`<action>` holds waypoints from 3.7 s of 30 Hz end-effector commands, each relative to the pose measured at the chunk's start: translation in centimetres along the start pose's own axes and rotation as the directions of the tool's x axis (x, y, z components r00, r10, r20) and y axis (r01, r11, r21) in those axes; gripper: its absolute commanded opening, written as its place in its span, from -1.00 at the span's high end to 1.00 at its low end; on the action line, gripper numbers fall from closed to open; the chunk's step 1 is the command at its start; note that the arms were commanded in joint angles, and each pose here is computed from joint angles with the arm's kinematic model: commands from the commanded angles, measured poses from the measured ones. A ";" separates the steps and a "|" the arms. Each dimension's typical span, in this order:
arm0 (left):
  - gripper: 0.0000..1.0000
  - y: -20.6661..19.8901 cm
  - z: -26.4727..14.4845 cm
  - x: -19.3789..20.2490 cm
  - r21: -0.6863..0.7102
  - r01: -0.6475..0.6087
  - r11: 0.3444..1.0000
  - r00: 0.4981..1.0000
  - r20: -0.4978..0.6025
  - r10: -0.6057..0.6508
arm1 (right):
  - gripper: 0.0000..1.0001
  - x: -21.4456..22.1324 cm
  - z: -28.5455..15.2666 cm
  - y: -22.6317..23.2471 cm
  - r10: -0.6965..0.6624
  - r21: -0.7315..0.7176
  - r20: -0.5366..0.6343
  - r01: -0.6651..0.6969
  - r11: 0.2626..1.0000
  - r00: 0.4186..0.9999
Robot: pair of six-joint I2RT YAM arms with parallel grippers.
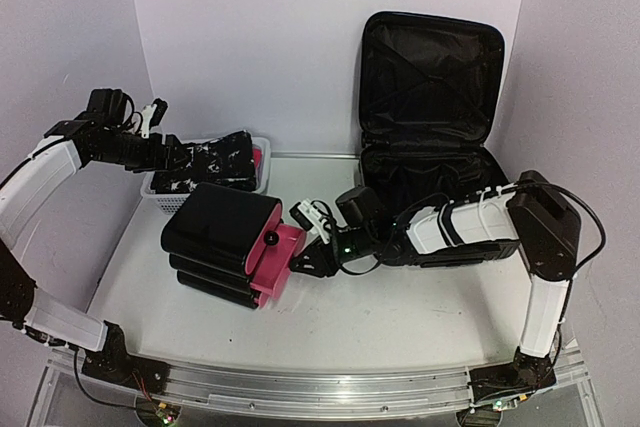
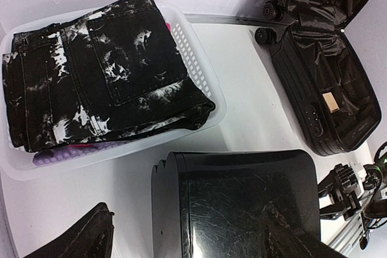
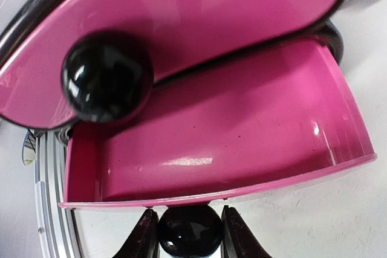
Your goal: Open, take out, and arrange the luggage
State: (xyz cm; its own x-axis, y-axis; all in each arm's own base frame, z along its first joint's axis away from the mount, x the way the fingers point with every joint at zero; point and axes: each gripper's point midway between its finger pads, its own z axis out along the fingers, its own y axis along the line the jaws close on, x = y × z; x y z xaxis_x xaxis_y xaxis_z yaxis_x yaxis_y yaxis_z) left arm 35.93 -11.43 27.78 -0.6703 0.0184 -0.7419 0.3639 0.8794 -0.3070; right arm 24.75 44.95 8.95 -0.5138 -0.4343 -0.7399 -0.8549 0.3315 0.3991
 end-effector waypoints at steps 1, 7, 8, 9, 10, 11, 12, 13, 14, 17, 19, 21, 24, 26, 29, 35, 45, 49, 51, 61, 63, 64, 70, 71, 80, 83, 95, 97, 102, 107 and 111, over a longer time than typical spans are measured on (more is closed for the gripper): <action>-0.66 0.0 0.2 -0.8 0.004 -0.024 1.000 0.999 0.036 0.024 | 0.39 -0.5 -1.9 0.9 -0.009 0.017 0.011 0.008 1.000 1.000; -0.66 0.2 0.4 -0.8 -0.006 -0.024 1.000 0.999 0.032 0.024 | 0.27 -0.4 -2.4 0.8 -0.014 0.042 0.012 0.014 0.999 1.000; -0.66 0.3 0.4 -0.8 -0.009 -0.024 1.000 0.999 0.032 0.024 | 0.23 -0.5 -2.6 0.7 -0.015 0.048 0.015 0.015 0.999 1.000; -0.66 0.3 0.4 -0.8 -0.010 -0.024 1.000 0.999 0.031 0.024 | 0.18 -0.7 -2.7 0.8 -0.017 0.047 0.018 0.017 0.999 1.000; -0.66 0.3 0.5 -0.8 -0.008 -0.023 1.000 0.999 0.030 0.023 | 0.11 -0.9 -2.8 1.0 -0.018 0.047 0.018 0.017 0.999 1.000; -0.66 0.4 0.5 -0.7 -0.009 -0.022 1.000 0.999 0.028 0.022 | 0.05 -1.1 -3.0 1.0 -0.016 0.049 0.021 0.015 0.999 1.000; -0.65 0.4 0.5 -0.7 -0.010 -0.023 1.000 0.999 0.028 0.023 | -0.04 -1.2 -3.2 1.1 -0.013 0.056 0.020 0.012 0.998 1.000; -0.65 0.4 0.5 -0.7 -0.014 -0.024 1.000 0.999 0.029 0.024 | -0.15 -1.3 -3.6 1.0 -0.011 0.070 0.019 0.009 0.997 1.000; -0.65 0.5 0.6 -0.7 -0.019 -0.025 1.000 0.999 0.027 0.025 | -0.25 -1.4 -4.0 1.0 -0.009 0.086 0.014 0.007 0.996 1.000; -0.65 1.0 0.5 -0.6 -0.048 -0.033 0.998 0.999 0.028 0.034 | -0.50 -1.4 -6.1 0.5 -0.008 0.172 -0.012 0.010 0.985 1.000; -0.65 1.4 0.6 -0.5 -0.067 -0.040 0.997 0.999 0.025 0.042 | -0.64 -1.2 -8.0 0.1 -0.018 0.246 -0.036 0.027 0.969 0.999; -0.65 1.8 0.7 -0.4 -0.088 -0.048 0.995 0.999 0.019 0.050 | -0.74 -1.3 -10.4 -0.6 -0.029 0.328 -0.061 0.047 0.943 0.998; -0.65 2.7 1.2 -0.1 -0.123 -0.049 0.991 0.999 0.010 0.051 | -0.83 -1.4 -14.4 -2.7 0.024 0.445 -0.078 0.014 0.895 0.997; -0.65 3.1 1.5 0.1 -0.140 -0.072 0.988 0.997 0.000 0.073 | -0.89 -1.3 -17.0 -4.5 0.074 0.514 -0.073 -0.026 0.858 0.995; -0.65 3.4 1.7 -0.1 -0.150 -0.088 0.985 0.996 0.013 0.091 | -0.96 -0.8 -20.3 -6.9 0.148 0.591 -0.056 -0.087 0.802 0.987; -0.69 3.5 1.6 -1.1 -0.162 -0.041 0.986 0.995 0.079 0.054 | -0.97 2.2 -26.2 -14.1 0.430 0.757 0.027 -0.299 0.581 0.903; -0.99 7.6 3.5 0.4 -0.303 0.212 0.929 0.974 0.143 -0.176 | -0.97 5.2 -23.6 -20.6 0.700 0.683 0.018 -0.520 0.513 0.714; -0.99 8.6 3.5 3.3 -0.349 0.268 0.898 0.963 0.119 -0.241 | -0.97 4.8 -20.9 -22.0 0.731 0.633 -0.012 -0.560 0.534 0.683; -0.99 8.5 2.9 4.9 -0.364 0.277 0.890 0.961 0.079 -0.267 | -0.97 4.5 -20.0 -22.4 0.754 0.613 -0.001 -0.596 0.519 0.656; -0.99 6.9 -2.3 4.8 -0.394 0.257 0.883 0.966 0.083 -0.244 | -0.65 1.4 -16.4 -24.9 0.777 0.555 0.049 -0.664 0.501 0.628; -0.99 7.0 -2.3 4.6 -0.402 0.258 0.878 0.966 0.084 -0.246 | -0.61 1.2 -15.7 -25.1 0.769 0.564 0.045 -0.652 0.507 0.637; -0.99 7.1 -2.2 4.5 -0.403 0.259 0.878 0.965 0.081 -0.248 | -0.57 1.2 -15.5 -25.2 0.763 0.571 0.040 -0.642 0.512 0.645; -0.99 7.5 -0.8 4.6 -0.407 0.267 0.874 0.961 0.051 -0.270 | -0.23 1.3 -15.7 -25.8 0.748 0.605 0.046 -0.614 0.507 0.662; -0.99 7.5 -0.6 4.5 -0.405 0.267 0.875 0.961 0.046 -0.272 | -0.23 1.3 -15.9 -25.7 0.748 0.609 0.049 -0.613 0.503 0.662; -0.99 7.7 -0.5 4.7 -0.410 0.279 0.868 0.957 0.049 -0.285 | -0.26 2.3 -18.6 -23.8 0.724 0.655 0.037 -0.564 0.503 0.689; -0.99 7.7 -0.3 4.7 -0.409 0.280 0.869 0.957 0.045 -0.287 | -0.24 2.7 -18.7 -23.6 0.727 0.663 0.024 -0.555 0.502 0.686; -0.99 8.1 0.4 3.9 -0.419 0.281 0.864 0.956 0.041 -0.291 | -0.12 3.5 -16.9 -24.7 0.736 0.653 -0.015 -0.551 0.520 0.677; -0.99 8.2 0.5 3.8 -0.420 0.280 0.863 0.956 0.041 -0.291 | -0.15 3.3 -16.6 -24.9 0.736 0.649 -0.016 -0.553 0.523 0.677; -0.99 8.3 0.6 3.7 -0.423 0.282 0.861 0.955 0.040 -0.293 | -0.23 3.2 -15.7 -25.3 0.733 0.646 -0.026 -0.548 0.531 0.680; -0.99 8.3 0.6 3.7 -0.426 0.284 0.859 0.955 0.043 -0.294 | -0.28 3.5 -15.3 -25.6 0.735 0.650 -0.032 -0.544 0.530 0.677; -0.99 8.4 0.6 3.8 -0.428 0.284 0.858 0.954 0.042 -0.295 | -0.40 3.4 -14.6 -25.5 0.724 0.648 -0.051 -0.529 0.548 0.688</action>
State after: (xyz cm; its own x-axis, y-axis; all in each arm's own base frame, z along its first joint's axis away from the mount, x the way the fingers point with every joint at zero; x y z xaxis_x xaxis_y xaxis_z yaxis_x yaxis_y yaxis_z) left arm 35.80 -4.58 19.57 -0.7657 -0.2449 -0.5947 -0.1445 0.9665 -0.2119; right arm 42.56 21.46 2.93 -0.9876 -0.0720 -0.1396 -0.1055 0.9625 0.2500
